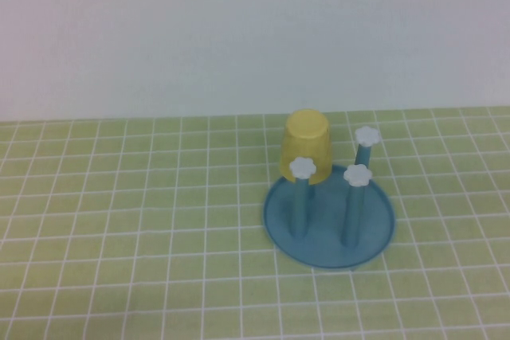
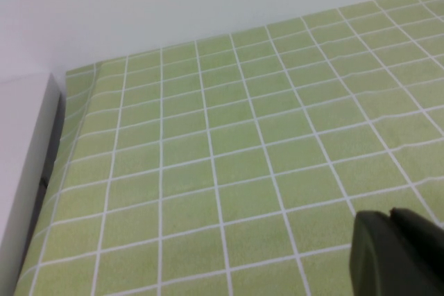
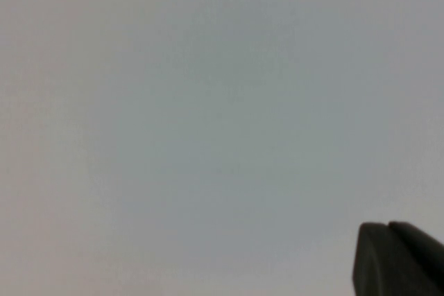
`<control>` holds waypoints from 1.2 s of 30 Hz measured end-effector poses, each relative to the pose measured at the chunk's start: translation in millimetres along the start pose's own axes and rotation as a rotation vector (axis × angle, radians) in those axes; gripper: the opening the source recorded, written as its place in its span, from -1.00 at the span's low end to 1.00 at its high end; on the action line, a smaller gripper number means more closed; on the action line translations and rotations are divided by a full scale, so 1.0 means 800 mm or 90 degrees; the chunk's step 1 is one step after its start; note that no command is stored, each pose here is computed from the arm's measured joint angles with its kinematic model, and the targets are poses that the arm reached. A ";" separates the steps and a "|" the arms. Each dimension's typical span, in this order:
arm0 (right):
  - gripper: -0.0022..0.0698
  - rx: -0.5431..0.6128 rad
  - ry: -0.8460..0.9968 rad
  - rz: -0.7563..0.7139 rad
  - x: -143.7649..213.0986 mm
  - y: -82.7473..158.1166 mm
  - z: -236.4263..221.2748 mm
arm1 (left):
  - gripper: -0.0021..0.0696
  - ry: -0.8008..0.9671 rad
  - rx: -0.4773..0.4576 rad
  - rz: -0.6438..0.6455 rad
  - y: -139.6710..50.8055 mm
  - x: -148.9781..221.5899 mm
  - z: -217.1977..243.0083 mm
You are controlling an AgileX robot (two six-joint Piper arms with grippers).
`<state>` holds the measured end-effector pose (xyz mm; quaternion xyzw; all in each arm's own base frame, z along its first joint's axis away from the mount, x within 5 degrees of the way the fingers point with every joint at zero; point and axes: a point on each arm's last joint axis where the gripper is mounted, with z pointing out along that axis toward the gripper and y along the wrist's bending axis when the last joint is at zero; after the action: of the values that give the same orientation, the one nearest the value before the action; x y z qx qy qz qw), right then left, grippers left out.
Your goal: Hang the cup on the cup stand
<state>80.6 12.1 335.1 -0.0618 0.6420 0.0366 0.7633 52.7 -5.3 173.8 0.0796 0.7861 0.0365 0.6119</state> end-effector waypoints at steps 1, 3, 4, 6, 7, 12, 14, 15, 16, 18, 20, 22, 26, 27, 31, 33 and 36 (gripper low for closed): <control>-0.94 0.006 0.003 -0.007 0.004 -0.001 0.001 | -0.94 0.000 0.000 0.000 0.000 0.000 0.000; -0.94 0.044 0.018 -0.005 0.012 -0.008 -0.001 | -0.94 0.000 0.000 0.000 0.000 0.000 0.000; -0.94 0.075 0.045 0.002 0.017 -0.013 -0.005 | -0.94 0.000 0.000 0.000 0.000 0.000 0.000; -0.94 0.109 0.125 0.020 0.031 -0.018 -0.014 | -0.94 0.000 0.000 0.000 0.000 0.000 0.000; -0.94 0.111 0.175 0.010 0.040 -0.018 -0.020 | -0.94 0.000 0.000 0.000 0.000 0.000 0.000; -0.94 0.092 0.350 -0.012 0.073 -0.013 -0.051 | -0.94 0.000 0.000 0.000 0.000 0.000 0.000; -0.94 0.082 0.347 -0.019 0.082 -0.011 -0.059 | -0.94 0.000 0.000 0.000 0.000 0.000 0.000; -0.94 0.077 0.332 -0.019 0.086 -0.010 -0.061 | -0.94 0.000 0.000 0.000 0.000 0.000 0.000; -0.94 0.073 0.318 -0.020 0.090 -0.009 -0.062 | -0.94 0.000 0.000 0.000 0.000 0.000 0.000; -0.94 0.067 0.287 -0.017 0.101 -0.007 -0.065 | -0.94 0.000 0.000 0.000 0.000 0.000 0.000; -0.94 0.067 0.266 -0.007 0.114 -0.005 -0.068 | -0.94 0.000 0.000 0.000 0.000 0.000 0.000; -0.94 0.074 0.258 0.006 0.129 -0.004 -0.070 | -0.94 0.000 0.000 0.000 0.000 0.000 0.000; -0.94 0.100 0.270 0.035 0.159 -0.005 -0.070 | -0.94 0.001 0.000 0.000 0.000 0.000 0.000; -0.94 0.107 0.278 0.045 0.166 -0.005 -0.070 | -0.94 0.001 0.000 0.000 0.000 0.000 0.000; -0.94 0.111 0.302 0.051 0.185 -0.005 -0.071 | -0.94 0.001 0.000 0.000 0.000 0.000 0.000; -0.94 0.112 0.312 0.049 0.192 -0.005 -0.072 | -0.94 0.001 0.000 0.000 0.000 0.000 0.000; -0.94 0.112 0.320 0.051 0.197 -0.005 -0.073 | -0.94 0.001 0.000 0.000 0.000 0.000 0.000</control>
<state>51.4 -3.6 170.1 0.0231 0.8140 -0.0060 0.5804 52.8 -5.3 173.8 0.0796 0.7865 0.0364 0.6114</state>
